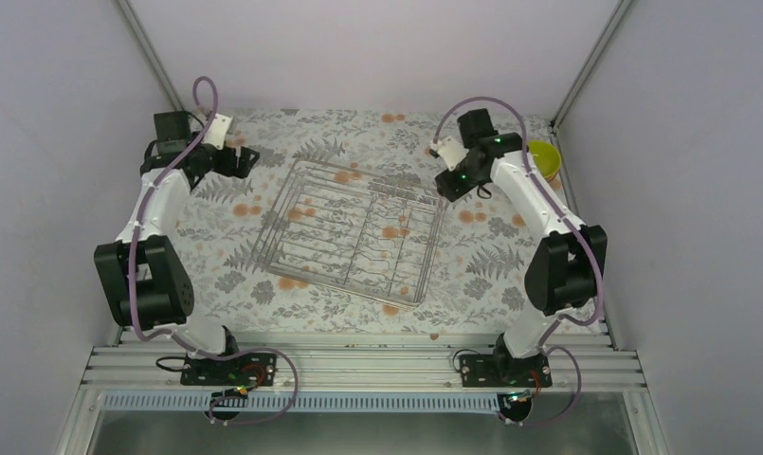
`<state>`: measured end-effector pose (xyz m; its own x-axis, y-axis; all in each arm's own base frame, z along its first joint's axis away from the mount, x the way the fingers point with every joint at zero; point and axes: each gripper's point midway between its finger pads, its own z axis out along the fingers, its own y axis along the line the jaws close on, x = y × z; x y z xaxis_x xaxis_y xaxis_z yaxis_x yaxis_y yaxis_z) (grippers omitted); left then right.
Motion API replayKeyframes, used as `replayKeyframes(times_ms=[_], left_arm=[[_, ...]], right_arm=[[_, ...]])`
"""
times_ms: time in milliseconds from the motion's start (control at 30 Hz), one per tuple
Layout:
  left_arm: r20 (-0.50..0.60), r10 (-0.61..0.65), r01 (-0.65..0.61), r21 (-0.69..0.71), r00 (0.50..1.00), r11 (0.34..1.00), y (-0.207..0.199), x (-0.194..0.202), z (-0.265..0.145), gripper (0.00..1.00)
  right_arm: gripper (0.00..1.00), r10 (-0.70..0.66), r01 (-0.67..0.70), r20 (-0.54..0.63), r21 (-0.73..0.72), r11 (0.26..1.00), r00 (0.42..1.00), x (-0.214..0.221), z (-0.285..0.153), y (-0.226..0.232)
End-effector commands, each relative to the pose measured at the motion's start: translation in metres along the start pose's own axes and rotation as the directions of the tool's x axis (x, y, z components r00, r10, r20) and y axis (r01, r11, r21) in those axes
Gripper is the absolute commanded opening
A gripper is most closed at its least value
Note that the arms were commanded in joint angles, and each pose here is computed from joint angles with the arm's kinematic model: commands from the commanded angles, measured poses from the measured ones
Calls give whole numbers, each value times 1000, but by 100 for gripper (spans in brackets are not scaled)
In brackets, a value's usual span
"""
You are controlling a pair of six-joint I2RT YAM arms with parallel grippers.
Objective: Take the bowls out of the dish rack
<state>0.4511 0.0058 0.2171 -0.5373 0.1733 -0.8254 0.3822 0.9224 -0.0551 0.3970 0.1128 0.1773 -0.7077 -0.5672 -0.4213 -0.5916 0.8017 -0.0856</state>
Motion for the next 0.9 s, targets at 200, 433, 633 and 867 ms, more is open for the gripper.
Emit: replayKeyframes(times_ms=[200,433,633,867], left_arm=[[-190,69,-55,78,979,995,-34,5,11,96],[-345,24,-19,18,938,1000,-41,30,33,89],[-491,1,5,10,871,1000,-57,70,33,85],[-532,-48,49,-11,845,999,-61,87,35,89]], right_arm=[[51,-6,-5,100,111,994,995,-2,-10,6],[54,-23,-10,205,155,988,978,11,-41,7],[55,1,-37,225,155,987,974,25,-47,5],[55,15,-48,241,130,990,970,33,-41,6]])
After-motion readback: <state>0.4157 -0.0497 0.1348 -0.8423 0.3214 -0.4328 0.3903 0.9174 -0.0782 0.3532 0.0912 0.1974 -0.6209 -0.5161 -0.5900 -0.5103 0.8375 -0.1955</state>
